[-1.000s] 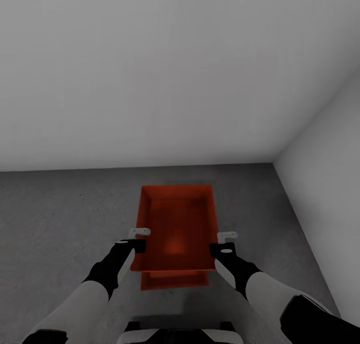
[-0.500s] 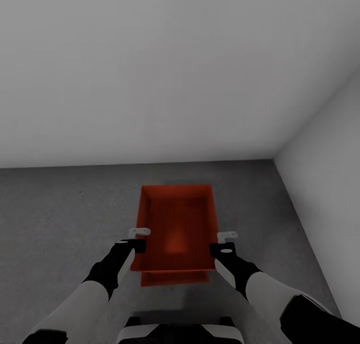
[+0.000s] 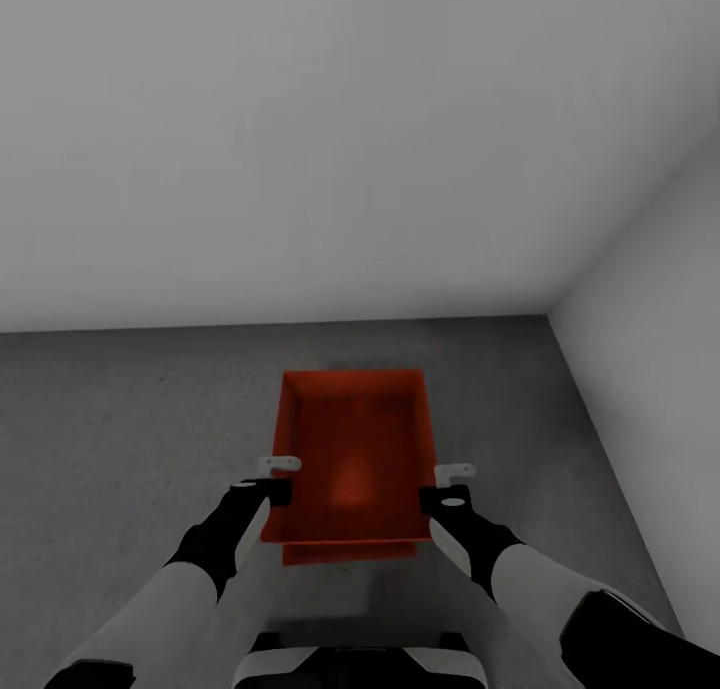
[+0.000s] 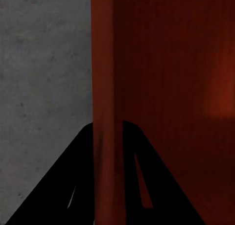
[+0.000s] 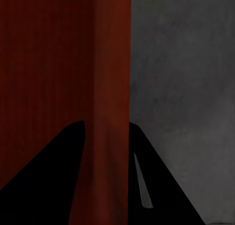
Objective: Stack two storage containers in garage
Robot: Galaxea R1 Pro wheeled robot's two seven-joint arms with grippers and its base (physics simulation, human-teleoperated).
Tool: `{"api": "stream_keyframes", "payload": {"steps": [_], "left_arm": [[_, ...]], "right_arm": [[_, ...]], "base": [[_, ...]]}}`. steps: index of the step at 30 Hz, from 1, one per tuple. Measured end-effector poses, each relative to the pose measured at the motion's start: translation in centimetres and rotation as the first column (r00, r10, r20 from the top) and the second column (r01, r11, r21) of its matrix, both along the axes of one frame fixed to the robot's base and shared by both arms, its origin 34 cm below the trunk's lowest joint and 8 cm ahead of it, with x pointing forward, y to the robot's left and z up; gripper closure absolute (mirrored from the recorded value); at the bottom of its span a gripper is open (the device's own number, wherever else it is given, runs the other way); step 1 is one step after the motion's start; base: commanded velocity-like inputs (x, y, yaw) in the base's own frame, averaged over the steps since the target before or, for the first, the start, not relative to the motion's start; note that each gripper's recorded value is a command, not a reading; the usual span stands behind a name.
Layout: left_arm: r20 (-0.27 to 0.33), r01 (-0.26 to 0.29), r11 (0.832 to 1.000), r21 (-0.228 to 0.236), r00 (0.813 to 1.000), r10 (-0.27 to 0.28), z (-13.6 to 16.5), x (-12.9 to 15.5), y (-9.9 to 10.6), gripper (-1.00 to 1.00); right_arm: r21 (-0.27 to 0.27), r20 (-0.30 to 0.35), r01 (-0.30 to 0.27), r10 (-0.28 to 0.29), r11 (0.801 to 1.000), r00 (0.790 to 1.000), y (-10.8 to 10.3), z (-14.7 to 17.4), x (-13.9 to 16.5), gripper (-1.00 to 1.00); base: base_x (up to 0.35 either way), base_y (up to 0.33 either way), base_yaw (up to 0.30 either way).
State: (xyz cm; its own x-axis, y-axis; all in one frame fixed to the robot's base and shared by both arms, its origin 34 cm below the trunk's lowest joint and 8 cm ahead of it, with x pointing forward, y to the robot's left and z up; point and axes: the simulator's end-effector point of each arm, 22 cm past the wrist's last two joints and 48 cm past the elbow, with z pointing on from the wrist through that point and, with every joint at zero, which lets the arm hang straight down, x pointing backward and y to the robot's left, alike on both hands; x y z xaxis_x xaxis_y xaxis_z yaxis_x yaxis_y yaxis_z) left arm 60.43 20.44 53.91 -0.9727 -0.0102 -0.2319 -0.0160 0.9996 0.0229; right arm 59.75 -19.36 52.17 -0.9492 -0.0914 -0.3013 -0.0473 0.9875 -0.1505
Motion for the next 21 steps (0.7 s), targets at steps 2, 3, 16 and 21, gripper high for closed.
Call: {"api": "stream_keyframes", "payload": {"steps": [2, 3, 16, 21], "left_arm": [[0.0, 0.0, 1.0, 0.0, 1.0, 0.0, -0.01, 0.0, 0.0, 1.0], [0.0, 0.0, 1.0, 0.0, 1.0, 0.0, -0.02, 0.0, 0.0, 1.0], [-0.003, 0.001, 1.0, -0.003, 1.0, -0.001, -0.2, -0.37, -0.07, 1.0], [0.001, 0.0, 1.0, 0.0, 1.0, 0.0, -0.01, -0.06, -0.01, 1.0]], "right_arm": [[0.0, 0.0, 0.0, 0.0, 1.0, 1.0, 0.0, -0.01, -0.01, 1.0], [0.0, 0.0, 0.0, 0.0, 1.0, 1.0, 0.0, -0.01, -0.01, 1.0], [-0.004, -0.002, 0.0, 0.0, 1.0, 1.0, -0.07, -0.07, -0.41, 1.0], [-0.001, 0.001, 0.0, 0.0, 1.0, 1.0, -0.01, 0.02, -0.08, 1.0]], "base": [[-0.315, 0.0, 0.0], [-0.33, 0.0, 0.0], [-0.15, 0.0, 0.0], [-0.002, 0.0, 0.0]]}}
